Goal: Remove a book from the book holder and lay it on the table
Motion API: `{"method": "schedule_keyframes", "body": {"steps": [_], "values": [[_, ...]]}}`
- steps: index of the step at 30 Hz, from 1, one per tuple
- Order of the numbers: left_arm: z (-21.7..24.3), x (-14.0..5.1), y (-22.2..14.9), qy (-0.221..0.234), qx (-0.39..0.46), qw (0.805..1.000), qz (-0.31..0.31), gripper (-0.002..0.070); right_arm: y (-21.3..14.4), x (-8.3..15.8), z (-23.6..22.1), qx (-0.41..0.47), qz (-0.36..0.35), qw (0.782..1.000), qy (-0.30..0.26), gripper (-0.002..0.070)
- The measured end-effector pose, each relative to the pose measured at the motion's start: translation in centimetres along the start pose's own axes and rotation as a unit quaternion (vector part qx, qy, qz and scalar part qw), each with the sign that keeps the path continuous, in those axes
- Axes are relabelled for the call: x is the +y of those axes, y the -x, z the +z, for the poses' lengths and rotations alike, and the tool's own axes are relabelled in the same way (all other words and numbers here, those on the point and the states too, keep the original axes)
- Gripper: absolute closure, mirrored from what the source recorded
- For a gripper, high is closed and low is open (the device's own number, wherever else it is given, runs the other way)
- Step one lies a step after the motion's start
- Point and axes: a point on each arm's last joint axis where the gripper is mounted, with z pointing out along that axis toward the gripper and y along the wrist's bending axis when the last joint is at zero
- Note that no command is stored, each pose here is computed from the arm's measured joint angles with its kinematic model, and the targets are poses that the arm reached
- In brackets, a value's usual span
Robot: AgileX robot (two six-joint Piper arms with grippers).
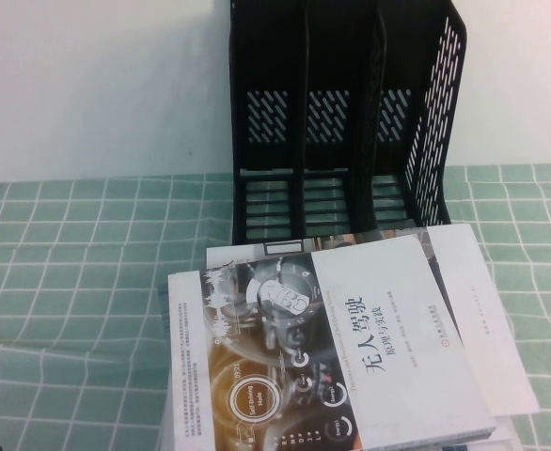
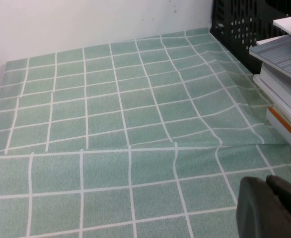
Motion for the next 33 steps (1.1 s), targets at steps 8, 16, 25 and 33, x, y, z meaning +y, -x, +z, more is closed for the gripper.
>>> {"method": "schedule_keyframes", "body": {"steps": [8,16,25,33], "values": [[0.0,0.0,0.0,0.0,0.0,1.0,-0.001,0.0678,-0.4,0.1,0.1,-0.006,-0.001,1.0,-0.003,0.0678],[0.0,0.0,0.0,0.0,0.0,1.0,-0.001,0.0678,-0.7,-1.1,-0.8,-0.015,0.052,0.991,-0.125,0.0678],[0.0,0.0,0.0,-0.001,0.0,1.0,-0.001,0.0678,-1.4,-2.6,-1.7,0.018,0.128,0.944,-0.302,0.0678],[0.0,0.0,0.0,-0.001,0.0,1.0,-0.001,0.0678,-1.7,-3.1,-2.1,0.01,0.209,0.906,-0.367,0.0678]]}}
